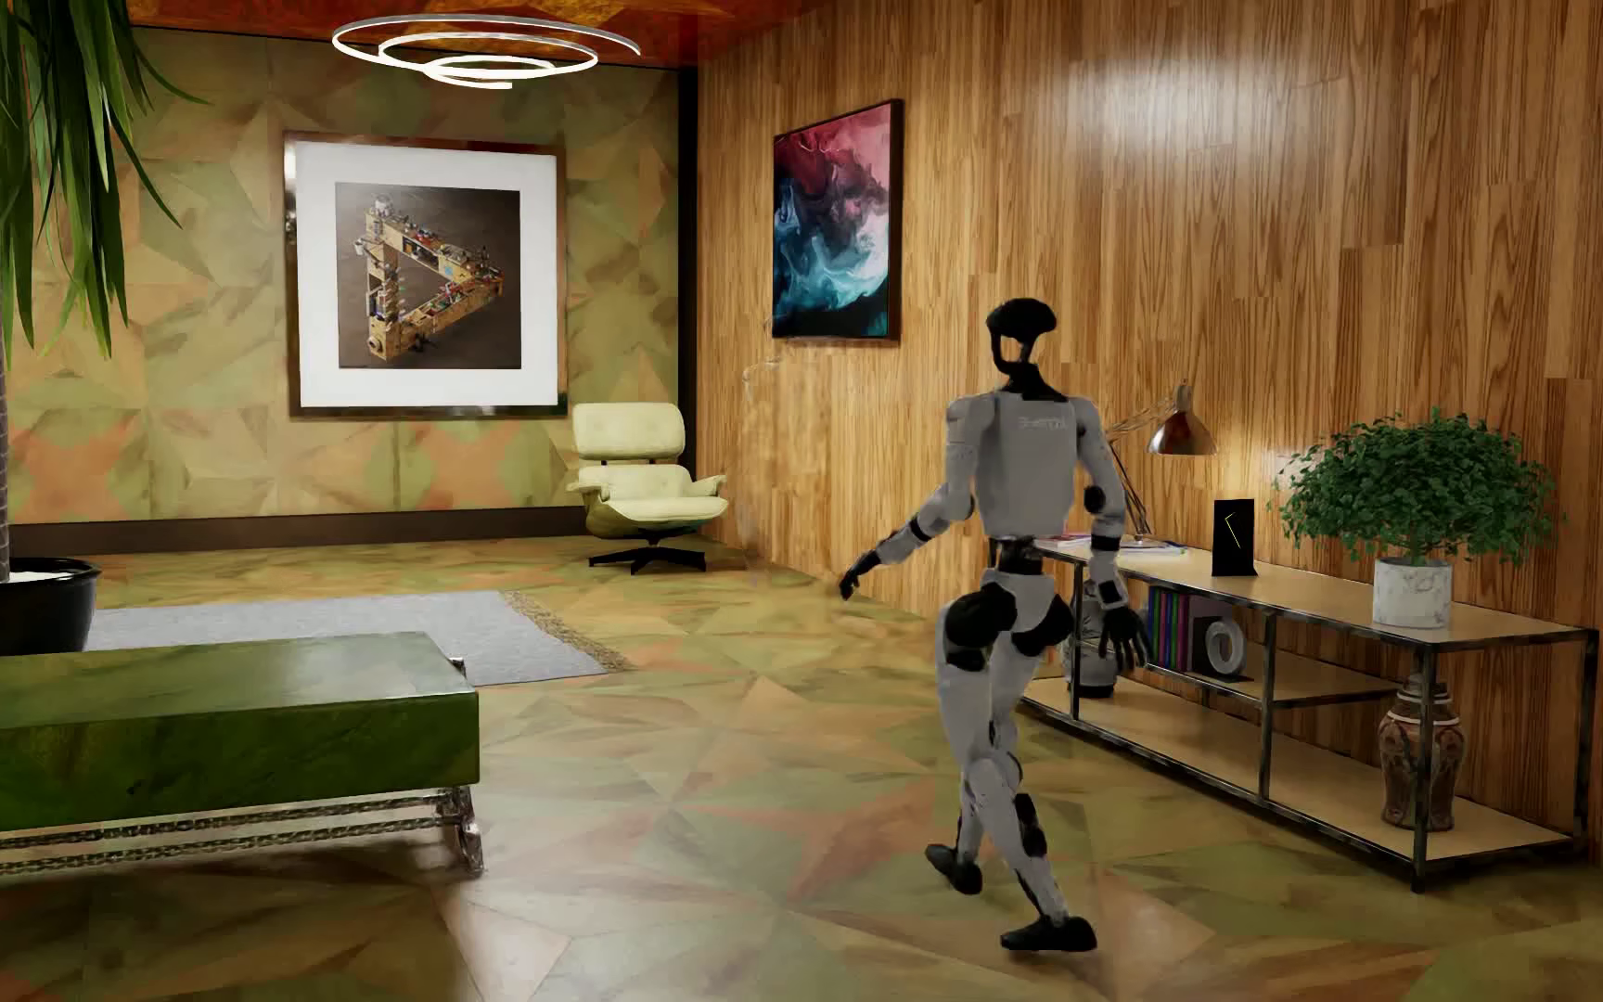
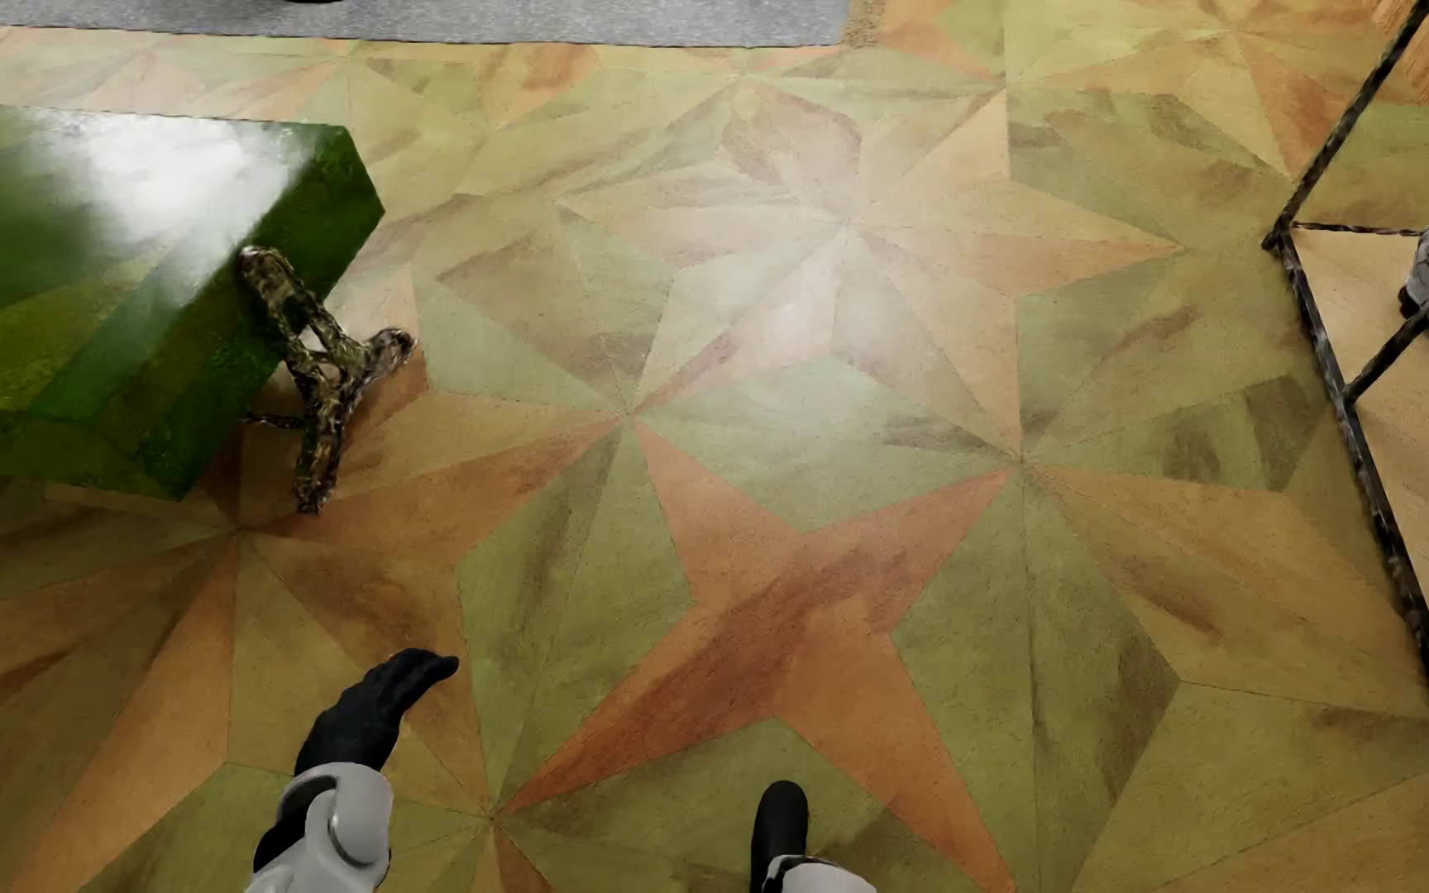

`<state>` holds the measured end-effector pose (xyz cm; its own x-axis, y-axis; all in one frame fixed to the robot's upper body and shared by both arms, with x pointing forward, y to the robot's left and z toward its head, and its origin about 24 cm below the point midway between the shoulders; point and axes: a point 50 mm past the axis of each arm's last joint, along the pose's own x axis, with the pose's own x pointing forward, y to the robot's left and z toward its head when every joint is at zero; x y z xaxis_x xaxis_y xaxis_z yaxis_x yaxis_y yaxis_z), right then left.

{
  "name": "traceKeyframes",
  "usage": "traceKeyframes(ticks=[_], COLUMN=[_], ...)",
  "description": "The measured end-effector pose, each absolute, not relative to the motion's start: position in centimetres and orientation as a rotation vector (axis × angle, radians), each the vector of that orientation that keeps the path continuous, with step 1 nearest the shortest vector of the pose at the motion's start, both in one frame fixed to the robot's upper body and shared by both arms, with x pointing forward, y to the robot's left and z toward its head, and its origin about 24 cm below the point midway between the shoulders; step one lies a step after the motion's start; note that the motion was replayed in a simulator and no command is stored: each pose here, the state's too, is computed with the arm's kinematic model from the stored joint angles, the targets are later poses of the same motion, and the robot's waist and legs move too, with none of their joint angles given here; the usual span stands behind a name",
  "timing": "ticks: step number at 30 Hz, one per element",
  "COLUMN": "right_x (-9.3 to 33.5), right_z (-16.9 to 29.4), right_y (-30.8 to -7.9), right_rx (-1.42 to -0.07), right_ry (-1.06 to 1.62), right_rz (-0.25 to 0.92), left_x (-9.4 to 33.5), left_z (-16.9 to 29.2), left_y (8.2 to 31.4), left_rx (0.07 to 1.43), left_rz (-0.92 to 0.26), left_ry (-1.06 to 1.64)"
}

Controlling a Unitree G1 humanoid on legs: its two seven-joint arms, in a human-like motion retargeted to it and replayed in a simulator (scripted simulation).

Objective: Go to the armchair

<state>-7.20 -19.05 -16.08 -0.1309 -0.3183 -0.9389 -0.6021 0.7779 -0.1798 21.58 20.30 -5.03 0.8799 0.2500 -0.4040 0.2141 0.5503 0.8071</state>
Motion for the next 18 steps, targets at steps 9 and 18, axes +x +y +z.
traceKeyframes(ticks=[9, 18], right_x=[13.0, 24.5], right_z=[-13.1, -1.3], right_y=[-17.6, -19.3], right_rx=[-0.803, -0.784], right_ry=[0.944, 0.282], right_rz=[0.003, -0.201], left_x=[10.2, 1.2], left_z=[-13.5, -15.6], left_y=[21.1, 17.7], left_rx=[1.149, 0.966], left_rz=[-0.385, -0.569], left_ry=[1.134, 1.354])
